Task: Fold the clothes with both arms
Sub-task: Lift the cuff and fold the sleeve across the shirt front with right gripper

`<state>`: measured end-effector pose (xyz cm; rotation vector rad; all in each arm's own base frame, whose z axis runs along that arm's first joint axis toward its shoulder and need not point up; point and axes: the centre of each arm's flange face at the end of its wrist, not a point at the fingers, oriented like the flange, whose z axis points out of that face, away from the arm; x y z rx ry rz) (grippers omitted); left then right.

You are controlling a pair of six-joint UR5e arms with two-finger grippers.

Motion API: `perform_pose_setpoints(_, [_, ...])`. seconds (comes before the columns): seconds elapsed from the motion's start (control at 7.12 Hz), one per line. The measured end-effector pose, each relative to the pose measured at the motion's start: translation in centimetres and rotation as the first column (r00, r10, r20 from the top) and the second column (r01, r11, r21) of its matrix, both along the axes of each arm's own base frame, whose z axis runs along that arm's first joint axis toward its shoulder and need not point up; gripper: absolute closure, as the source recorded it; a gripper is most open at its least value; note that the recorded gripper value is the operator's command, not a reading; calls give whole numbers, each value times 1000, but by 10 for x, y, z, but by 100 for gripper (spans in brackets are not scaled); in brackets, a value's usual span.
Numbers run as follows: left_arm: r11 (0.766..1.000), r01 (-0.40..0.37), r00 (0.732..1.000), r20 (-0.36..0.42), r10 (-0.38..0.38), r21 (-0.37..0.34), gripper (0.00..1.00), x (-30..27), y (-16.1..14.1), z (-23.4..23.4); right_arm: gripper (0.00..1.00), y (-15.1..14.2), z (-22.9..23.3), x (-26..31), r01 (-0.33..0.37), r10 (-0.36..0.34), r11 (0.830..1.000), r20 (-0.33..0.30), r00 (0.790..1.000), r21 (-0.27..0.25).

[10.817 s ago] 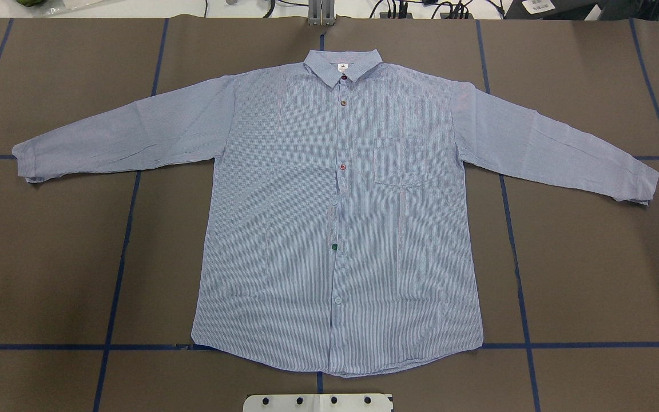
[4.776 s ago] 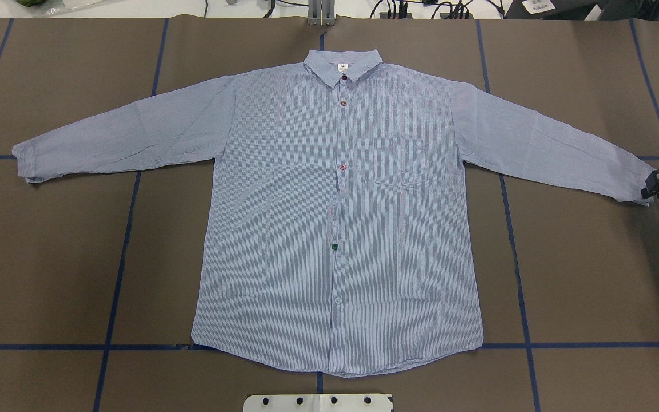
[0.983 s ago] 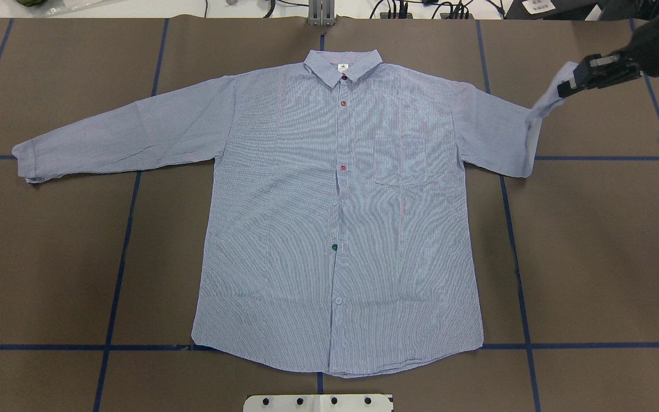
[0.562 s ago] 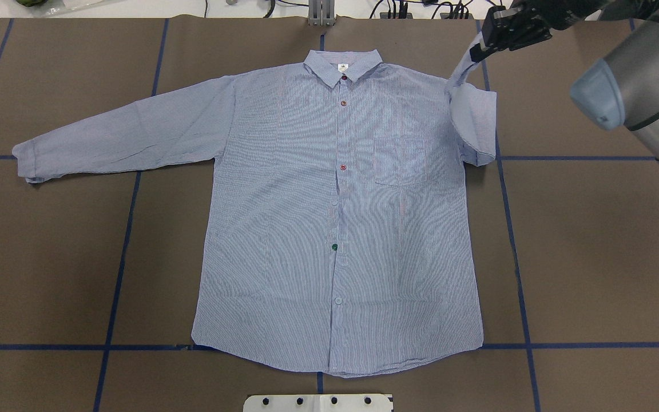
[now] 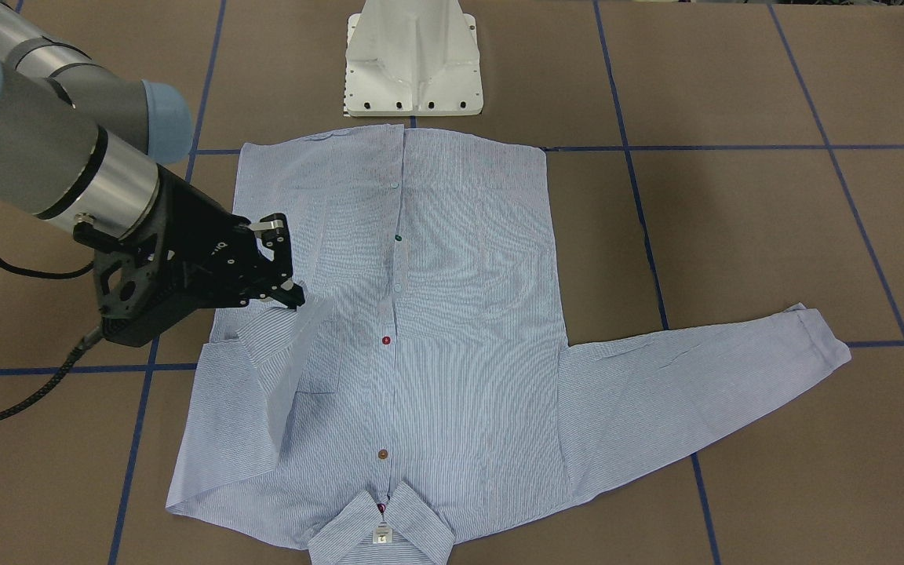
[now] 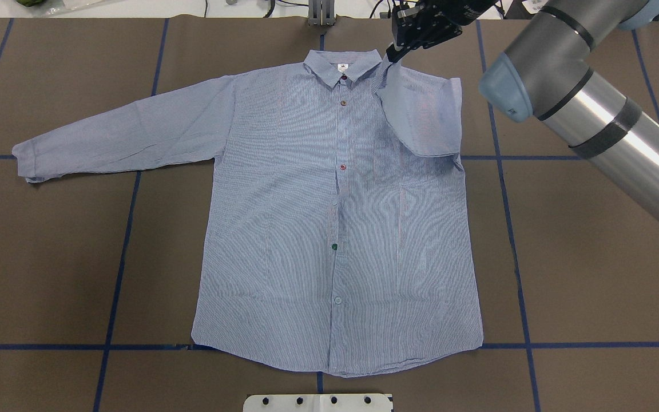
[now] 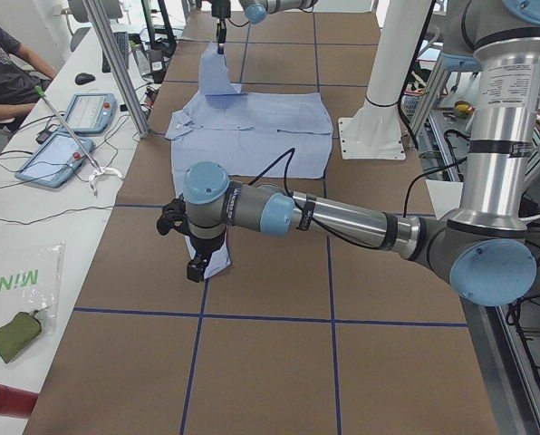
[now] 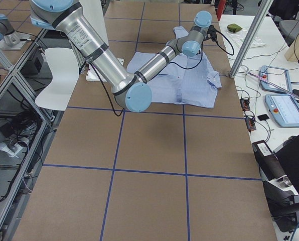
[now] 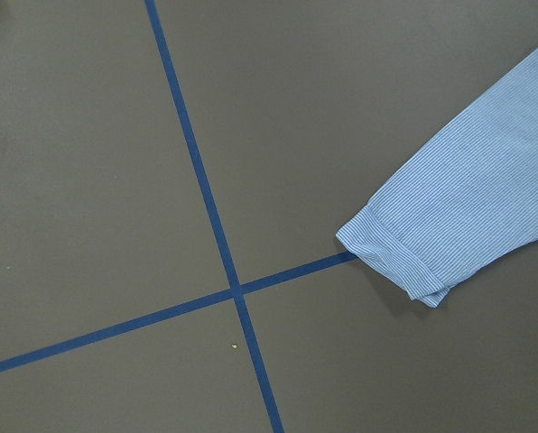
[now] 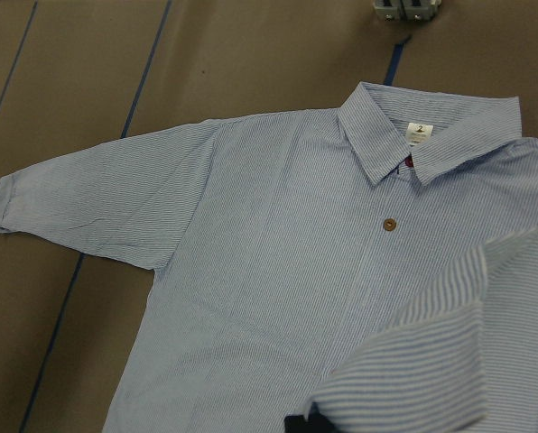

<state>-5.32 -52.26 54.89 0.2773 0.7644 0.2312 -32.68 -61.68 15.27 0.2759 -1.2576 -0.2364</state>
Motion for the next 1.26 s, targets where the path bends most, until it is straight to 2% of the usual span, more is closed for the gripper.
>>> perform_pose_setpoints(0.7, [1000, 1, 1000, 0, -1, -2, 0, 0, 0, 0, 100, 13, -27, -98, 6, -4, 999, -49, 999, 39])
perform_pose_setpoints(1.12, [1000, 2, 1000, -1, -2, -8, 0, 0, 0, 3, 100, 3, -63, -195, -21, 28, 998, -117, 993, 62])
perform_pose_setpoints(1.26, [1000, 3, 1000, -2, -3, -10, 0, 0, 0, 4, 20, 6, -57, -226, -35, 46, 996, -137, 990, 80])
